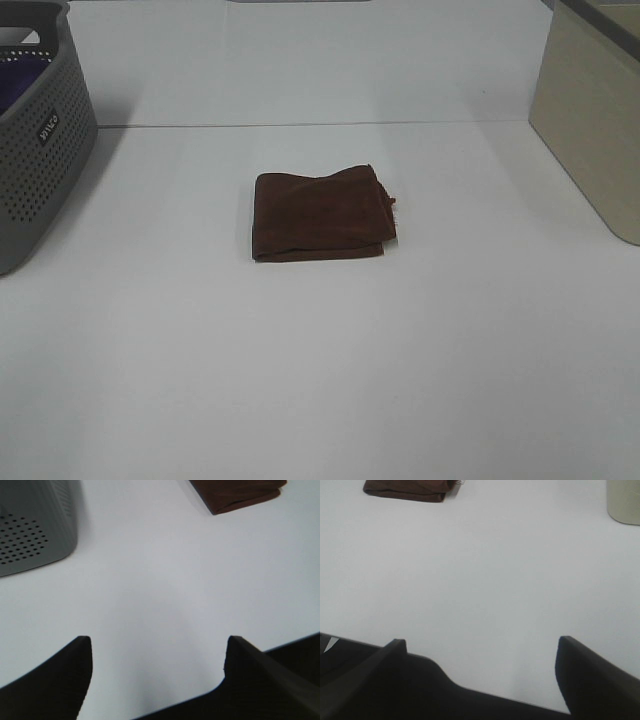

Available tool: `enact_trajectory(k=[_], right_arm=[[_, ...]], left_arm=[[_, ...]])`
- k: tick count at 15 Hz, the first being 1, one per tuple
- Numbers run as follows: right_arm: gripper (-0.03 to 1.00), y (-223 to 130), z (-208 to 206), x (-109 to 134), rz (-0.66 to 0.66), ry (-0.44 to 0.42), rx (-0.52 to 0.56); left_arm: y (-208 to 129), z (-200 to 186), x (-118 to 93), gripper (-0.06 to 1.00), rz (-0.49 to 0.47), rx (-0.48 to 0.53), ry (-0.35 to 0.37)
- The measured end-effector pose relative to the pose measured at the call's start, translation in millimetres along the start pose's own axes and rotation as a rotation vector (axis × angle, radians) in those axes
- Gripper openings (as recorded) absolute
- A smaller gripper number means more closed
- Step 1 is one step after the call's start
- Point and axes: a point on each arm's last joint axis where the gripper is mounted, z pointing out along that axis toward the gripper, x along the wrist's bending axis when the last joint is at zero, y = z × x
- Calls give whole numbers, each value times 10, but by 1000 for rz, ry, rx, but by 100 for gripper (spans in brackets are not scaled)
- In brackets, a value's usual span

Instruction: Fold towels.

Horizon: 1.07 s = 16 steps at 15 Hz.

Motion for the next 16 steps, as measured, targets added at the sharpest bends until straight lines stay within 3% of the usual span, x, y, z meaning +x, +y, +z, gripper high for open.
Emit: enact_trajectory(k=[2, 5, 16], right_arm=[[76, -31, -40, -5, 40, -46, -38], [76, -159, -178, 28, 43, -65, -168], [76, -201, -214, 55, 85, -110, -212]], left_arm=[[-38, -69, -7, 71, -24, -56, 55], [-142, -218, -57, 71, -7, -176, 80], [-148, -225, -60, 71, -6, -182, 80]])
